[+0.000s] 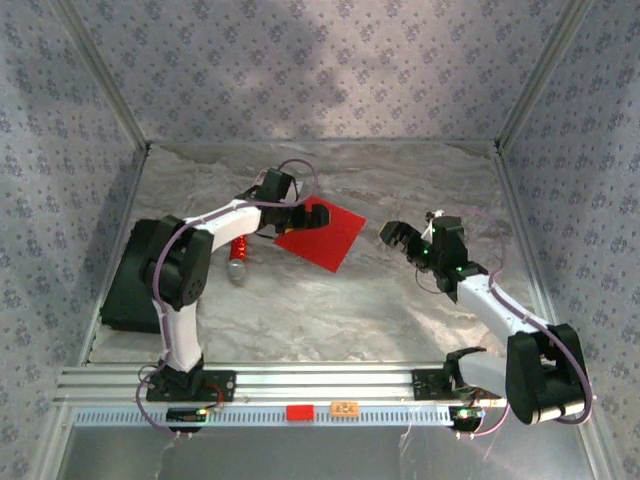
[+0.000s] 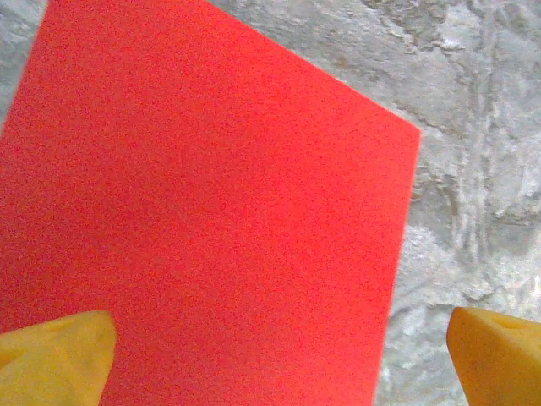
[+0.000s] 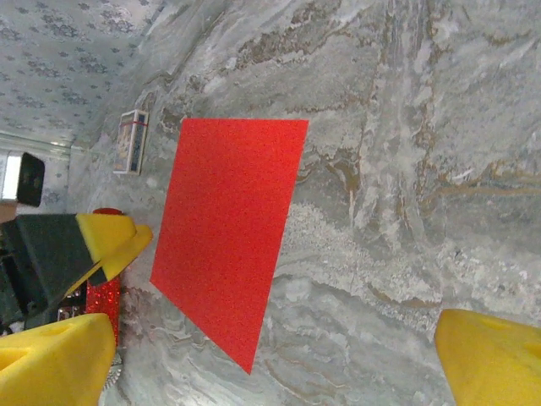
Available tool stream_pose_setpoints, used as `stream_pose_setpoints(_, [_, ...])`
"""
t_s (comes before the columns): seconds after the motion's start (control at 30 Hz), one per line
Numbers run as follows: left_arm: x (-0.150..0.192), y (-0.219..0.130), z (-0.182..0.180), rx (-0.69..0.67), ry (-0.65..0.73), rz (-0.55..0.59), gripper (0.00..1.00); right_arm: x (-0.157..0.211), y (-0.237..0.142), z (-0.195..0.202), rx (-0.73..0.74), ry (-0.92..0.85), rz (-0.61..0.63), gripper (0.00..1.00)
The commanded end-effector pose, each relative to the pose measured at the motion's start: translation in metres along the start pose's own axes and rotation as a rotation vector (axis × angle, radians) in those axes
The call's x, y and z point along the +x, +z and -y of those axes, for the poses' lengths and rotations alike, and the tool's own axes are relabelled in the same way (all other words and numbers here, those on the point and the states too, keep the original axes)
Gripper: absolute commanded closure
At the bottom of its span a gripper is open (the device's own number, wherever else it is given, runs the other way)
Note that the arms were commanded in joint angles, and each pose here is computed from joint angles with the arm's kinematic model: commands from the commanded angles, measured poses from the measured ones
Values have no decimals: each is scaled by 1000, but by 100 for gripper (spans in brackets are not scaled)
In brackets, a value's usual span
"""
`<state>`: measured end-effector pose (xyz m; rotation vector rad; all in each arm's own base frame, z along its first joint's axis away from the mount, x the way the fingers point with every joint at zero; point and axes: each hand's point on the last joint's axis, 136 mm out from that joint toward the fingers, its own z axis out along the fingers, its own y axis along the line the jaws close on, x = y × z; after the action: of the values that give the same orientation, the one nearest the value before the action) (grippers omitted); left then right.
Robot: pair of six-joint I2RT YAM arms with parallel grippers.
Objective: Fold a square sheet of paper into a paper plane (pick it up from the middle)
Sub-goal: Move the square sheet of paper to the center of the table.
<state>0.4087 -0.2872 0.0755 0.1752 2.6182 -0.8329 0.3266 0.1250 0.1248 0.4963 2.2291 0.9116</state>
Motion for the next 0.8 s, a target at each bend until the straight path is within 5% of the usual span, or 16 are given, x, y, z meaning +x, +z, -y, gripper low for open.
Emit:
stream_pose_setpoints(0.0, [22, 10, -4, 4, 38, -129, 0, -6, 2, -3, -6, 40, 25, 1])
stream_pose_setpoints(0.43, [75, 20, -33, -148, -158, -131, 0, 3, 2, -8, -3, -40, -120, 1])
stream_pose_setpoints(0.77, [120, 16, -5, -211, -361, 19, 0, 15, 5, 0, -14, 24, -139, 1])
